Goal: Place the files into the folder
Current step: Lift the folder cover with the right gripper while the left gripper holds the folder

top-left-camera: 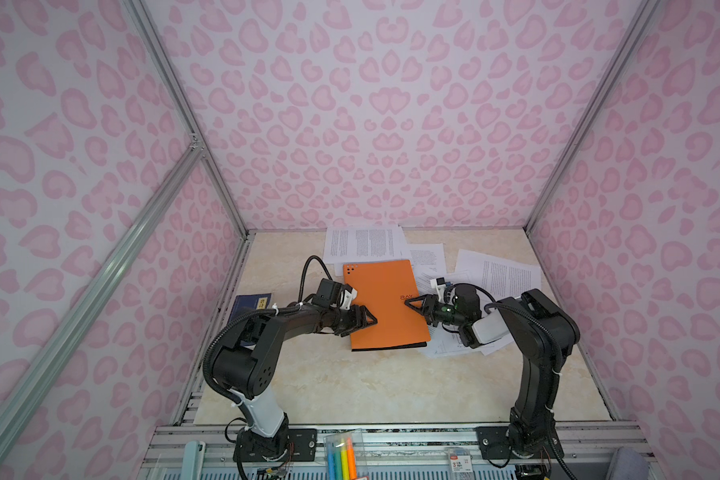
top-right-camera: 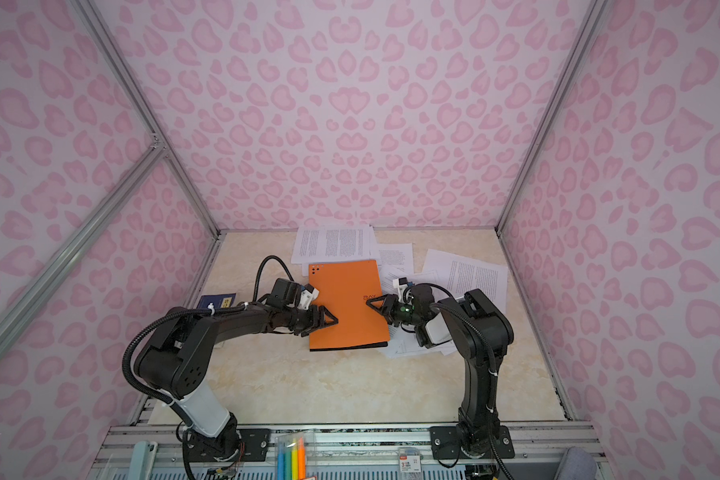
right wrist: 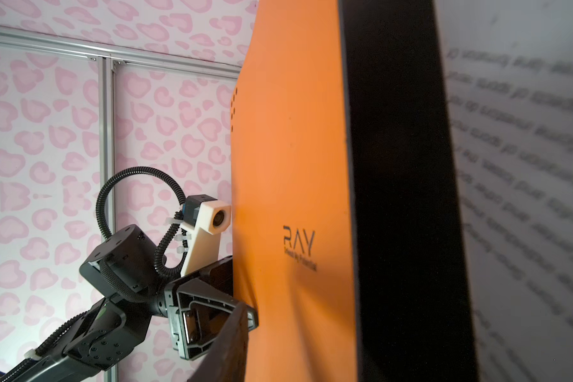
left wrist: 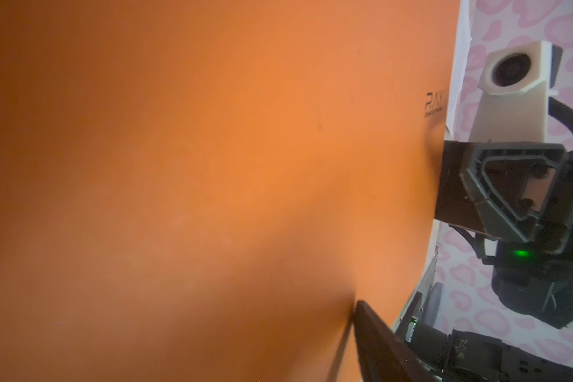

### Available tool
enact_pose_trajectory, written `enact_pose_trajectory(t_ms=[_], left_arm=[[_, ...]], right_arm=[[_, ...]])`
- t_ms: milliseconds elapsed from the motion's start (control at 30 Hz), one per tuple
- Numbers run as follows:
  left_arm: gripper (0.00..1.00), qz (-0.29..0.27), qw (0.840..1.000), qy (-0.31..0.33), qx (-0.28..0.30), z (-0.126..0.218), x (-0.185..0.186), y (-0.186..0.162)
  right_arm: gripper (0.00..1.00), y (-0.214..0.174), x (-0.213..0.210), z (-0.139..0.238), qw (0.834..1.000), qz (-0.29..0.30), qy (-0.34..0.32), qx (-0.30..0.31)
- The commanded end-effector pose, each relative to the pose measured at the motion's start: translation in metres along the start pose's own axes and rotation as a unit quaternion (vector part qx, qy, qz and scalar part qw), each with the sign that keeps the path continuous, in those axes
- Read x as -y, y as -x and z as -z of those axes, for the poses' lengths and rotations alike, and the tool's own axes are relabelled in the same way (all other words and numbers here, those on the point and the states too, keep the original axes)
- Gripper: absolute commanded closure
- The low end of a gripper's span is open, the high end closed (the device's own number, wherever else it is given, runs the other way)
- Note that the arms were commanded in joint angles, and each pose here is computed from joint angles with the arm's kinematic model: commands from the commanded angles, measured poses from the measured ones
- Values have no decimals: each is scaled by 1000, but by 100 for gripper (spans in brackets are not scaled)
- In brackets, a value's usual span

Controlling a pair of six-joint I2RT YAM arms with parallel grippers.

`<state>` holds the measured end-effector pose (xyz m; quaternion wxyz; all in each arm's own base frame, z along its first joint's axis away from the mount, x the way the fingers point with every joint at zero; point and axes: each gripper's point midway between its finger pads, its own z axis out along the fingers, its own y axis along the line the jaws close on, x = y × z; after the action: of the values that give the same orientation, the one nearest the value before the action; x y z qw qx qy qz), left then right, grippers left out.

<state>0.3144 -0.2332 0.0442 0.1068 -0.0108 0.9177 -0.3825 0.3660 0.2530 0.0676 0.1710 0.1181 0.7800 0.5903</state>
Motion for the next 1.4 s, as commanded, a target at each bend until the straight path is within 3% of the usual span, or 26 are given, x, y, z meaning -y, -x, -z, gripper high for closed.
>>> enact_pose_trajectory(t_ms=[0,100,133,233,333,533,567,667,867,1000,1133,1267,1367], left_arm=[[1,-16,998,37,47,21,-3,17],[2,-12,993,88,82,50,-11,28],[2,-11,989,110,95,62,-14,32],[2,-15,974,184,131,99,-23,41],[2,-26,962,220,161,130,-18,45],[2,-31,960,188,203,170,13,43],[2,-33,961,179,210,176,18,42],[2,-31,959,175,222,196,27,40],[2,-41,944,231,233,240,34,42],[3,-51,938,225,257,271,51,44],[2,-38,929,202,308,317,73,48],[2,-42,920,175,348,350,95,48],[2,-49,917,154,366,362,109,43]], right_arm=[[80,-4,-7,1,1000,23,-1,-13],[99,-6,-9,7,999,39,-28,-15],[100,-8,-10,10,998,48,-41,-17],[100,-13,-12,21,992,72,-97,-26],[100,-19,-17,34,980,104,-163,-39],[100,-41,-47,54,951,161,-259,-47],[95,-46,-55,54,950,168,-260,-47],[70,-60,-89,45,957,178,-223,-54],[50,-99,-162,-5,957,228,-148,-100],[46,-123,-215,-47,959,248,-73,-113],[41,-150,-246,-99,950,274,-19,-146],[38,-161,-246,-148,942,288,3,-171],[36,-157,-238,-153,935,309,-12,-174]])
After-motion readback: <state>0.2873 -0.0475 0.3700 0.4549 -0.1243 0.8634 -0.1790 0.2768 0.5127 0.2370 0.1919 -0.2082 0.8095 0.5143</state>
